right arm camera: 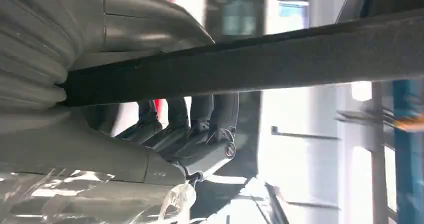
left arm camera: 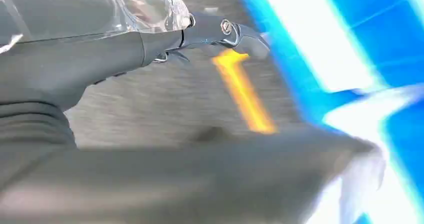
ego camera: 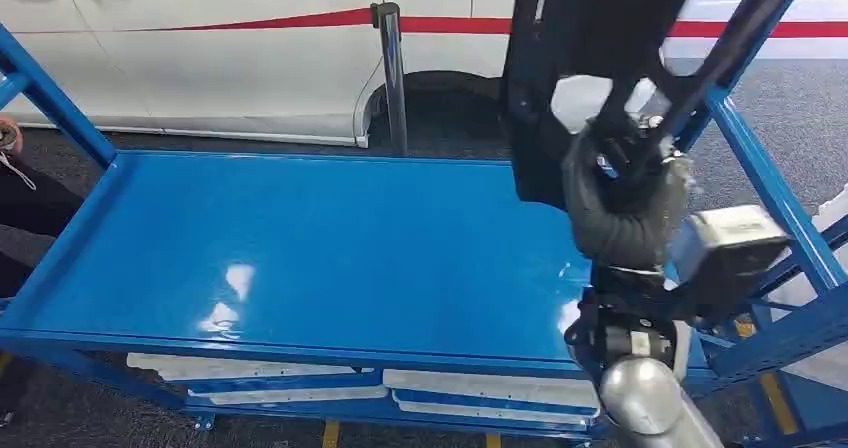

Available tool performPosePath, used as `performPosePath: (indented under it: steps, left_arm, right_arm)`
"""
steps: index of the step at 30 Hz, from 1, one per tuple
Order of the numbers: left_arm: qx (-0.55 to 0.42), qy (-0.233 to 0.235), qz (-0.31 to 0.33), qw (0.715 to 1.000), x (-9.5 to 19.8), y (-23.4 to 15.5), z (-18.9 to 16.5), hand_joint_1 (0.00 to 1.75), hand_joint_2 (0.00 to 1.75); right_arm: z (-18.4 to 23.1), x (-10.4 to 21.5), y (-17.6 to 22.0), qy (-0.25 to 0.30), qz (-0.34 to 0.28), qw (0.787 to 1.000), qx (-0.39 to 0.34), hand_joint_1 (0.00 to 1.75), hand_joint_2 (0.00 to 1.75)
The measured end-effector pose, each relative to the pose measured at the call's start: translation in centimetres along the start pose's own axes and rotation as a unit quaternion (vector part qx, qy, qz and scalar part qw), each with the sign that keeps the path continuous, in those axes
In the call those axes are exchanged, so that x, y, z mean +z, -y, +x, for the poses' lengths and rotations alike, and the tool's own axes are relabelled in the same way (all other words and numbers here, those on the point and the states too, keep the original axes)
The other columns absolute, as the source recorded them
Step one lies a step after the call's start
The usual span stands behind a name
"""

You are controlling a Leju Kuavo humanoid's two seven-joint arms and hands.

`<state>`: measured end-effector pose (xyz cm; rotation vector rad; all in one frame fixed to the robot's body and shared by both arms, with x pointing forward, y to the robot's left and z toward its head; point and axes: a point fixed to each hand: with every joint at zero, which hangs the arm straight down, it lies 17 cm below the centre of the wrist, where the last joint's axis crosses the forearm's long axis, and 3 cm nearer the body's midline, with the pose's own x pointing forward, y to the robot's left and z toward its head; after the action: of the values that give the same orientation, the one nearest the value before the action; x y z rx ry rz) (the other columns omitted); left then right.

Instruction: Take the parts from the cabinet and place them on the table.

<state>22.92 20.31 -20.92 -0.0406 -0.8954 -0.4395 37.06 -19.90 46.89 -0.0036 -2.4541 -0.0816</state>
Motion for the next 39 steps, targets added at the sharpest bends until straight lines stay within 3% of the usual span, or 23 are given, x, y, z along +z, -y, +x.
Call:
performPosePath:
  steps: [7, 12, 18, 26, 39]
  left_arm:
    - [0.045, -0.004, 0.002, 0.999, -1.3, -0.3, 2.0, 0.0, 0.0]
    - [0.034, -0.067, -0.001, 0.997, -1.3, 0.3, 0.0, 0.0, 0.0]
    - [0.032, -0.079, 0.005, 0.996, -1.2, 0.1, -0.4, 0.0, 0.0]
    - [0.011, -0.14, 0.013, 0.99, -0.3, 0.2, -3.3, 0.0, 0.0]
    - [-0.025, -0.214, 0.018, 0.976, 1.9, -0.2, -7.6, 0.0, 0.0]
  right_arm:
    - [8.2, 0.4, 1.1, 0.109, -0.007, 0.993, -0.05, 1.75, 1.75]
    - [8.9, 1.0, 1.5, 0.099, -0.008, 0.986, -0.131, 1.75, 1.75]
    - [9.0, 1.6, 2.0, 0.099, -0.013, 0.981, -0.169, 1.75, 1.75]
    - [9.6, 2.9, 2.2, 0.109, -0.007, 0.956, -0.271, 1.75, 1.75]
    - [10.1, 4.0, 1.6, 0.112, 0.02, 0.948, -0.299, 1.75, 1.75]
